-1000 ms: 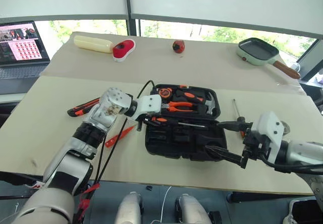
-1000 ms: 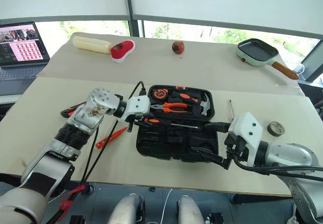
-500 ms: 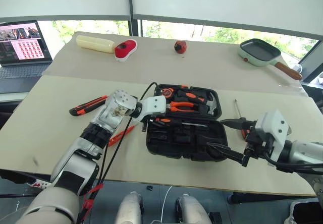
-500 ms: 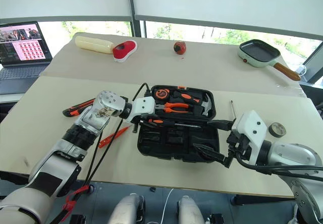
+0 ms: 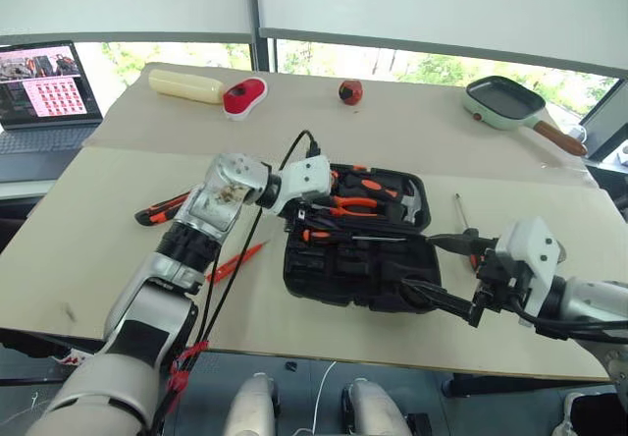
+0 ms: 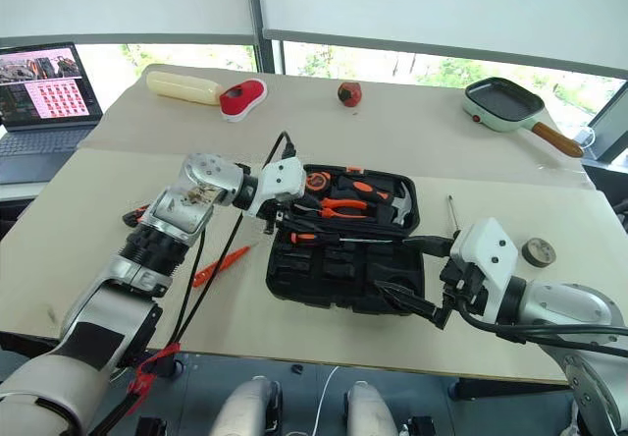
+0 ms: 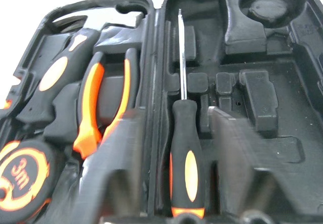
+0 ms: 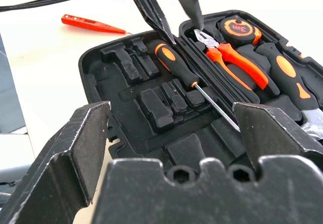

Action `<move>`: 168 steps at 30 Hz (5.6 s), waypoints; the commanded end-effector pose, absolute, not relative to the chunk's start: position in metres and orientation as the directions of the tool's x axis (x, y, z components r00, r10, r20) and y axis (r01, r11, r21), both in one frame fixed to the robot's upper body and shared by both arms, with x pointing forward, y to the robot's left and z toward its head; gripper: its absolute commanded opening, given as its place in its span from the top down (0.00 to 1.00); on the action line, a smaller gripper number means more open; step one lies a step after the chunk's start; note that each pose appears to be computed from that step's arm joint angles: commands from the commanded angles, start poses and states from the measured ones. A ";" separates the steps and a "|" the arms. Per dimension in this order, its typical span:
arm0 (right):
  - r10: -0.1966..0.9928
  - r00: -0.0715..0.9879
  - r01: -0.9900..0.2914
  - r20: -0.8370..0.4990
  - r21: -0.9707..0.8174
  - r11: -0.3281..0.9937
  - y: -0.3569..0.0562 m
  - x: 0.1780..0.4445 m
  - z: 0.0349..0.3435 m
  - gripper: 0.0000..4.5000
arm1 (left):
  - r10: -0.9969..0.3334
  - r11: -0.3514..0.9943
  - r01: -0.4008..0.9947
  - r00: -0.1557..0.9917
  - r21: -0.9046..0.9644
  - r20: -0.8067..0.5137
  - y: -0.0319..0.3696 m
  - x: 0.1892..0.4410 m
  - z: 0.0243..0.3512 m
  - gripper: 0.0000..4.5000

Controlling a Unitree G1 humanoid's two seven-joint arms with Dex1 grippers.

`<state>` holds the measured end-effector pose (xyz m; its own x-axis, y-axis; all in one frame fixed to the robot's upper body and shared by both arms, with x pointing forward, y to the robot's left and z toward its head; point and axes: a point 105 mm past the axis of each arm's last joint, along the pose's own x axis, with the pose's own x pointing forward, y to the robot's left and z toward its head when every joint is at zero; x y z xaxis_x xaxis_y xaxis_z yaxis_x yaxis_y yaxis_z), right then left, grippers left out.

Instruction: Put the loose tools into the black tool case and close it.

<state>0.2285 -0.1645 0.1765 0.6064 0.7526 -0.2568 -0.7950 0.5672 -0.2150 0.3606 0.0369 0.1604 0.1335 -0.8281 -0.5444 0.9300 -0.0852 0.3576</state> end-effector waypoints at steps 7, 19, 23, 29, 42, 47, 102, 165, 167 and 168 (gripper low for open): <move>0.748 0.624 -0.779 -0.224 -0.246 0.577 -0.164 0.225 0.182 0.00 | -0.795 -0.106 0.928 0.137 0.357 -0.591 0.024 0.366 0.127 1.00; 0.623 0.732 -0.679 -0.276 -0.237 0.695 -0.192 0.229 0.165 0.00 | -0.751 -0.170 0.904 0.138 0.392 -0.645 0.020 0.366 0.102 1.00; 0.401 0.874 -0.465 -0.275 -0.235 0.853 -0.244 0.226 0.159 0.00 | -0.850 -0.049 0.932 0.150 0.358 -0.505 0.027 0.371 0.142 0.94; 0.167 0.944 -0.224 -0.284 -0.181 0.958 -0.300 0.198 0.152 0.00 | -0.956 -0.076 0.981 -0.021 0.178 -0.293 0.059 0.327 0.200 0.51; 0.108 0.960 -0.129 -0.258 -0.068 0.989 -0.307 0.265 0.118 0.00 | -0.965 -0.120 0.992 -0.110 0.029 -0.237 0.070 0.278 0.207 0.02; 0.134 0.952 -0.150 -0.274 -0.035 0.988 -0.291 0.303 0.103 0.00 | -0.962 -0.119 0.991 -0.102 0.054 -0.254 0.072 0.274 0.207 0.02; 0.751 0.369 -0.916 -0.547 -0.350 0.194 -0.179 0.319 0.126 0.49 | -0.918 0.051 0.989 0.101 0.139 -0.383 0.126 0.285 0.204 0.00; 0.919 0.332 -0.938 -0.211 -0.179 0.298 -0.111 0.235 0.208 0.01 | -0.571 0.698 0.703 0.662 0.139 -0.485 0.232 0.266 0.139 0.00; 0.917 0.339 -0.935 -0.212 -0.189 0.302 -0.109 0.233 0.207 0.01 | -0.577 0.674 0.724 0.639 0.146 -0.509 0.219 0.274 0.139 0.00; 0.915 0.343 -0.932 -0.212 -0.195 0.304 -0.107 0.232 0.206 0.01 | -0.576 0.668 0.731 0.627 0.140 -0.524 0.213 0.277 0.137 0.00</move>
